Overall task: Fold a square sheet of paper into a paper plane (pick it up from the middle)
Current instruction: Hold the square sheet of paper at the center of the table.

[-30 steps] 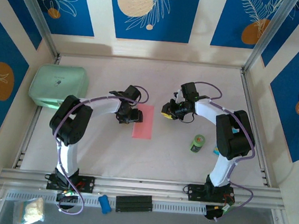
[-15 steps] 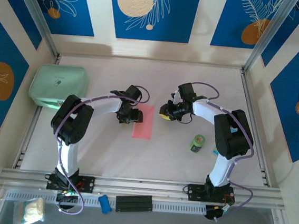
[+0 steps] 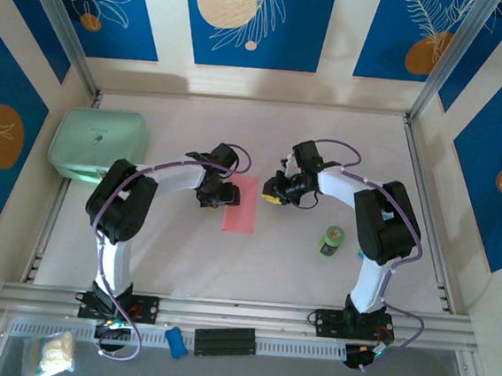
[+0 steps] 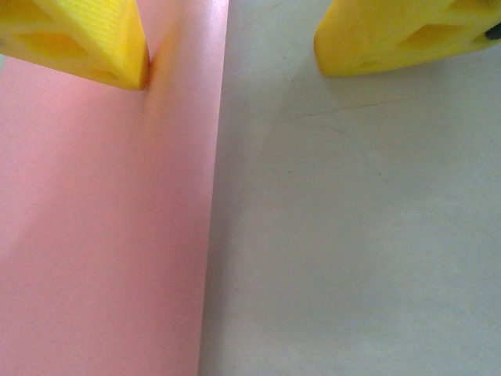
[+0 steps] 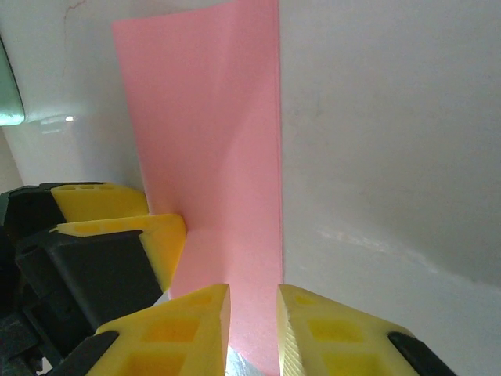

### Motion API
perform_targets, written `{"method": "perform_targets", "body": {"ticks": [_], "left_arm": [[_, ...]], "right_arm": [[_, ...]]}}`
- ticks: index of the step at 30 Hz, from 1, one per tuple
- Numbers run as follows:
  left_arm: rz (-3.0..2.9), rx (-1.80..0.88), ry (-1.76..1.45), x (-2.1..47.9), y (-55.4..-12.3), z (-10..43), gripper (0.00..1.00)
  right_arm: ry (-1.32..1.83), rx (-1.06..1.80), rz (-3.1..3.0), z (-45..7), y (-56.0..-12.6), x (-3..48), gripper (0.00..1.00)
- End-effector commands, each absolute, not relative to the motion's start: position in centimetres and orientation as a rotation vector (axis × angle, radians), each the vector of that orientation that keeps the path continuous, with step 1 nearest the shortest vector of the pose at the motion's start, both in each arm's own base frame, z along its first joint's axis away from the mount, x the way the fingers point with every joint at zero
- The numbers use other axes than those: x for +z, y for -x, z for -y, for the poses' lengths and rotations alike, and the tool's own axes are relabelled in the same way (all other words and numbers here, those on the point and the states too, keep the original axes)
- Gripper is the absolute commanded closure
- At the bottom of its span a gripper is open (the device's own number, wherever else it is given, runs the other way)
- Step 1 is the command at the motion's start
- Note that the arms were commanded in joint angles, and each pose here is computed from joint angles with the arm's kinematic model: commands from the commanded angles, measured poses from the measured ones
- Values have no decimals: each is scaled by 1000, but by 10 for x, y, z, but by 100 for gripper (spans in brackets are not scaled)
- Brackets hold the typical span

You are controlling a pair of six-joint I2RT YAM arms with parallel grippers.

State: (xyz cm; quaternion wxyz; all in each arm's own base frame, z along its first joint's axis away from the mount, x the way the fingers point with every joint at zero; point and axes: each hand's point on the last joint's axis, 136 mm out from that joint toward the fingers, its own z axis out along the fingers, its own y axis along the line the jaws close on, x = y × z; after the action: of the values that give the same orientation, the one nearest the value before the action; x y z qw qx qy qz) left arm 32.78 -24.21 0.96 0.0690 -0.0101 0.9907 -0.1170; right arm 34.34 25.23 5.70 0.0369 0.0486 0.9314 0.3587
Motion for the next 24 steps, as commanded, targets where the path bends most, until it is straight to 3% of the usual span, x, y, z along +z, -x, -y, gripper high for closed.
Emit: {"method": "perform_targets", "body": {"ticks": [1,17,24], "left_arm": [[-3169,-258,-15,-59,-286,232,34],[-3178,-262,-29,-61,-283,232,34],[-3181,-262,-32,-62,-282,233,35]], "right_arm": [[-105,1172,-2875,-269,-339,59,79],[-77,1235,-2932,-293,-338,41,93],[-87,1222,-2969,-293,-336,27,94]]}}
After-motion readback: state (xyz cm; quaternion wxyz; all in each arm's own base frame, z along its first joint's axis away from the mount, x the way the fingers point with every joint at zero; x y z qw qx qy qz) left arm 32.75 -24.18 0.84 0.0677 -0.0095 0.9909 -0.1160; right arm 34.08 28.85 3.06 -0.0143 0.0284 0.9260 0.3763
